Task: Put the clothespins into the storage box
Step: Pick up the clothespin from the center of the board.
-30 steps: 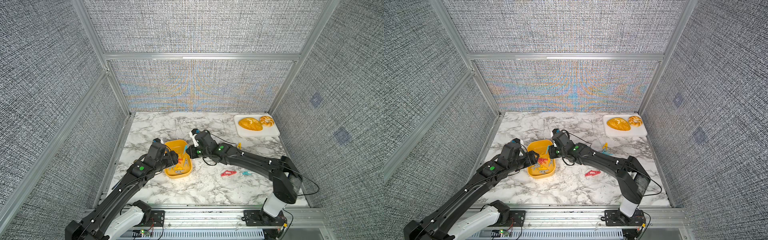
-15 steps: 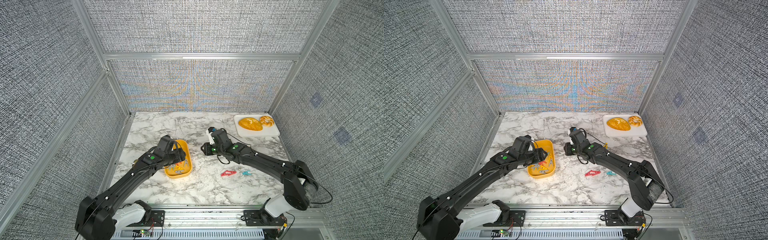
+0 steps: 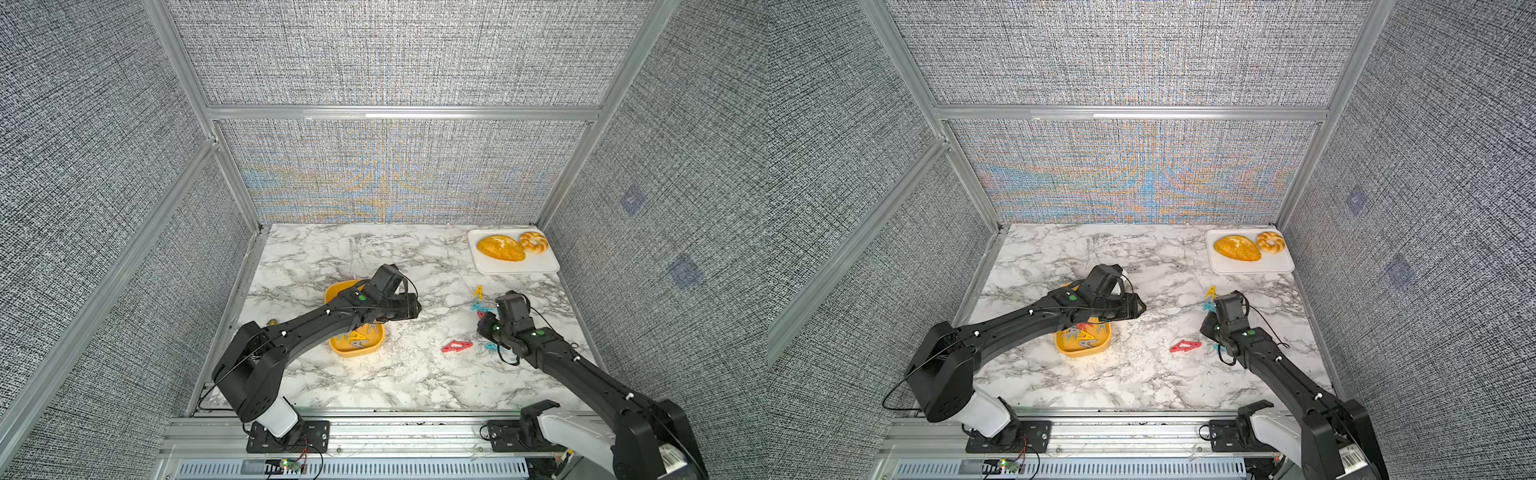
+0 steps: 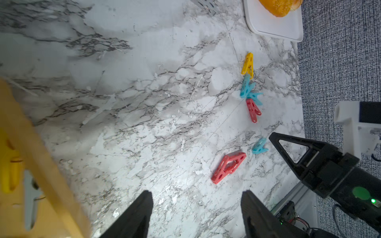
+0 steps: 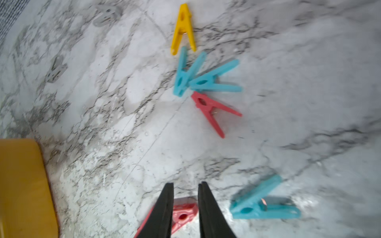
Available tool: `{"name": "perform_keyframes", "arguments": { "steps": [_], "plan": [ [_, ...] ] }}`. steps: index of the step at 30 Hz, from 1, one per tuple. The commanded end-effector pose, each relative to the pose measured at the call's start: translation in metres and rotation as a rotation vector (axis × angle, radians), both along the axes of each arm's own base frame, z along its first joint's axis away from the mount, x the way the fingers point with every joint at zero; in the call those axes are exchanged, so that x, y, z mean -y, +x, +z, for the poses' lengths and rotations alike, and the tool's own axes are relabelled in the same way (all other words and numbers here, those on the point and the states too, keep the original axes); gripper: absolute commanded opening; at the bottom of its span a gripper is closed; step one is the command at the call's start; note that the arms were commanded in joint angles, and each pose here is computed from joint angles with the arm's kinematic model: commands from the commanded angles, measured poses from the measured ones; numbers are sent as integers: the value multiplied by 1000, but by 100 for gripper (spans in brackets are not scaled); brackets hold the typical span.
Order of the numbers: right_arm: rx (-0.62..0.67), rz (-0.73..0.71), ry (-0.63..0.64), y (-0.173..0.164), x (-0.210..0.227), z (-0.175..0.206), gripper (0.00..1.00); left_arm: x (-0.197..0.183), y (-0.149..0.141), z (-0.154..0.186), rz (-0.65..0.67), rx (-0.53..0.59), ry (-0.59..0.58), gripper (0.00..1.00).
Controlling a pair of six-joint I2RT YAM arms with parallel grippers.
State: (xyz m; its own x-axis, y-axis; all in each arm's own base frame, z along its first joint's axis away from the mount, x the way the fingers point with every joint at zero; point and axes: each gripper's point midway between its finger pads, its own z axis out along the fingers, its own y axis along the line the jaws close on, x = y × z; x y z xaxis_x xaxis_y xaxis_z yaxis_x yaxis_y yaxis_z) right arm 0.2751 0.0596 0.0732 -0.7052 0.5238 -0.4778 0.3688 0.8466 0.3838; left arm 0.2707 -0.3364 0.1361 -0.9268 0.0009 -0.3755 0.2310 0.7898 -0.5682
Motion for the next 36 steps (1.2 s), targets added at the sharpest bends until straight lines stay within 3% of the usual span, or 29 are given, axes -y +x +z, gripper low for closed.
{"name": "perform_keyframes", "arguments": {
  "steps": [1, 7, 19, 36],
  "plan": [
    [-25, -110, -16, -9, 28, -6, 28, 7, 0, 5, -19, 20, -28, 73],
    [-109, -174, 0, -20, 46, -23, 23, 4, -4, 2, -22, 22, -25, 73],
    [-173, -151, 47, -19, 40, -45, 18, -1, -8, -4, -17, 18, -18, 73],
    [-171, -154, 55, -11, 39, -49, 22, -3, -9, -10, -8, 11, -11, 73]
  ]
}}
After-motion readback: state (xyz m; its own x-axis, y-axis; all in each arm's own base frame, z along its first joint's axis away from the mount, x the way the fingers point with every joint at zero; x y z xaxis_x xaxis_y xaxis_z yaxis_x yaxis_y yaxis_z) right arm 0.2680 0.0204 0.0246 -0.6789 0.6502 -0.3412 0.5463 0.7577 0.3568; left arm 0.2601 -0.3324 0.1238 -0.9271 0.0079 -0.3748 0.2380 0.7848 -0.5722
